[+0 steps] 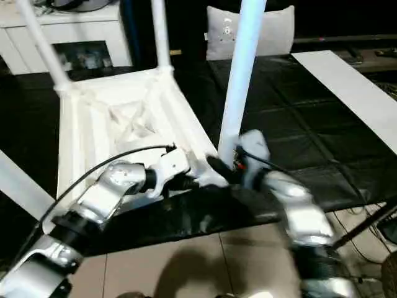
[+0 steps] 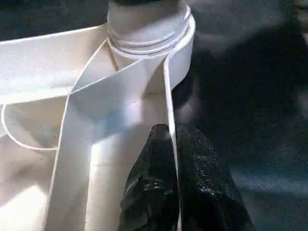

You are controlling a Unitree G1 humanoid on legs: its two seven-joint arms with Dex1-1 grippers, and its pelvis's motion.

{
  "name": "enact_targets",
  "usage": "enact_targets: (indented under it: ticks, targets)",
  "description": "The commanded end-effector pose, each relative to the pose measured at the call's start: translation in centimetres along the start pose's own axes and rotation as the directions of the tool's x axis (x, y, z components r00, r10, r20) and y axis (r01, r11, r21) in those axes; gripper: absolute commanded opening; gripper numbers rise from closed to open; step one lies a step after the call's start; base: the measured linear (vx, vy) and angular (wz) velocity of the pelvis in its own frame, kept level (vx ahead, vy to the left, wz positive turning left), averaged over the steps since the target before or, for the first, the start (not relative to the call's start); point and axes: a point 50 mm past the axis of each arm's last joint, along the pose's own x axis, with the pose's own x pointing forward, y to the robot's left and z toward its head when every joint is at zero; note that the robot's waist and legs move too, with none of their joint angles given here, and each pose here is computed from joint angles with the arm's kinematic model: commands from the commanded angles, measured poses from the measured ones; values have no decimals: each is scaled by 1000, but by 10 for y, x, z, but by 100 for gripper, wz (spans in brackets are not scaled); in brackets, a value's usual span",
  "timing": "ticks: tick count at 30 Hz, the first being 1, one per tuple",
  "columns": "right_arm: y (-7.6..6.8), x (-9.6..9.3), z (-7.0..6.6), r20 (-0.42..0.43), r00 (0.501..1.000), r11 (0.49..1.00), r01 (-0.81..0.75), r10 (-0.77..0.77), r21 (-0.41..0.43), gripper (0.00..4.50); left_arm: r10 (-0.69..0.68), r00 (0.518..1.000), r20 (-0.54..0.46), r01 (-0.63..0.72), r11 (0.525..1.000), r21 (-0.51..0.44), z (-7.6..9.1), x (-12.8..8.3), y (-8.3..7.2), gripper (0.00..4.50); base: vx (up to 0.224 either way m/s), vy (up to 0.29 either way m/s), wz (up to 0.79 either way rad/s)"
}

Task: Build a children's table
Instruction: Rotate leg to tighten

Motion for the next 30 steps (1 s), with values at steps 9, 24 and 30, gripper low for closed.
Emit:
enact_targets:
  ticks: [9,24,30]
  targets:
    - [6,-27,5,-99,928,929,-365,359,-56,386,-239,969,-56,244,959,143,-8,-10,-9,0,0,0,0]
    - [20,-30,0,-147,783,793,-609,604,10,253,-438,889,-134,458,856,240,-13,-22,-15,0,0,0,0]
    - [25,-26,-3,-134,771,780,-625,623,33,202,-442,885,-148,466,852,237,-17,-24,-15,0,0,0,0]
